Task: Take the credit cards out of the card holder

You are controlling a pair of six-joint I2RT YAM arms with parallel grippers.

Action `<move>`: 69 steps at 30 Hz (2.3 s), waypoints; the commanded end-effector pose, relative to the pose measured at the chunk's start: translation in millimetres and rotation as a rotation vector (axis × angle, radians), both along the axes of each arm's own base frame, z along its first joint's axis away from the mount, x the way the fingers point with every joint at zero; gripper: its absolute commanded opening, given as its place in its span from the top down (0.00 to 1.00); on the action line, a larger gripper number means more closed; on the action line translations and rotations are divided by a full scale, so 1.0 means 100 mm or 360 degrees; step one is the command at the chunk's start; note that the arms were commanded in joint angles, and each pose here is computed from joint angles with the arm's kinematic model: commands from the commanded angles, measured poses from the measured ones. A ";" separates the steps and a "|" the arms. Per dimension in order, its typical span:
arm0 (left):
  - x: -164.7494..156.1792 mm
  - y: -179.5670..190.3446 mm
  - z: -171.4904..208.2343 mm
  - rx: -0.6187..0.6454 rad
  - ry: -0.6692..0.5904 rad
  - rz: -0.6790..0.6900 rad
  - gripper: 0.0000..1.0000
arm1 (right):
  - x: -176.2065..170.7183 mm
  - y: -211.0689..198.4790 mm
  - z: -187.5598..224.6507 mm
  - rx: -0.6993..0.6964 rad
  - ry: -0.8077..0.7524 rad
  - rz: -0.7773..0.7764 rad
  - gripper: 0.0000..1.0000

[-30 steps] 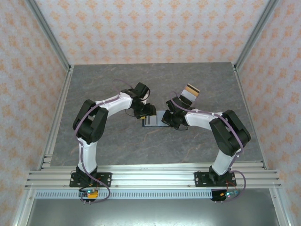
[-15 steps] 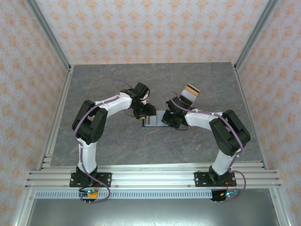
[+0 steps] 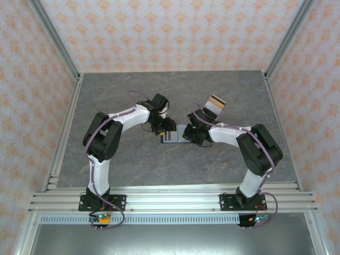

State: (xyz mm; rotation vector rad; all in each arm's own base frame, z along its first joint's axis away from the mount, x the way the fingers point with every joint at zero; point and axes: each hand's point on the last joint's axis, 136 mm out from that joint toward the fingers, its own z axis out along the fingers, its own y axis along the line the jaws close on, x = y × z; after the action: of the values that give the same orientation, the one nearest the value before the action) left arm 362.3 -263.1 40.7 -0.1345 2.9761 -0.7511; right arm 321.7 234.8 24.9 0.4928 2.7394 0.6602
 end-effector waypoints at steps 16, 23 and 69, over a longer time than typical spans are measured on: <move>-0.01 -0.05 0.09 -0.0016 -0.0047 -0.0016 0.79 | -0.09 -0.03 -0.02 -0.0019 0.0051 0.0003 0.82; -0.13 0.28 0.14 0.0231 -0.0107 -0.0066 0.88 | -0.14 0.16 0.33 0.0243 -0.0032 0.0041 0.73; -0.04 0.27 0.08 -0.0165 -0.0046 0.0303 0.67 | -0.08 0.43 0.21 -0.0167 -0.0051 0.0209 0.86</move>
State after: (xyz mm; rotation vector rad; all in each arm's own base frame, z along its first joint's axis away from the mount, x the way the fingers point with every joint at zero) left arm 356.2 -231.0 46.6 -0.3958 2.8621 -0.8374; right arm 308.8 281.1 47.7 0.2575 2.7708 0.6160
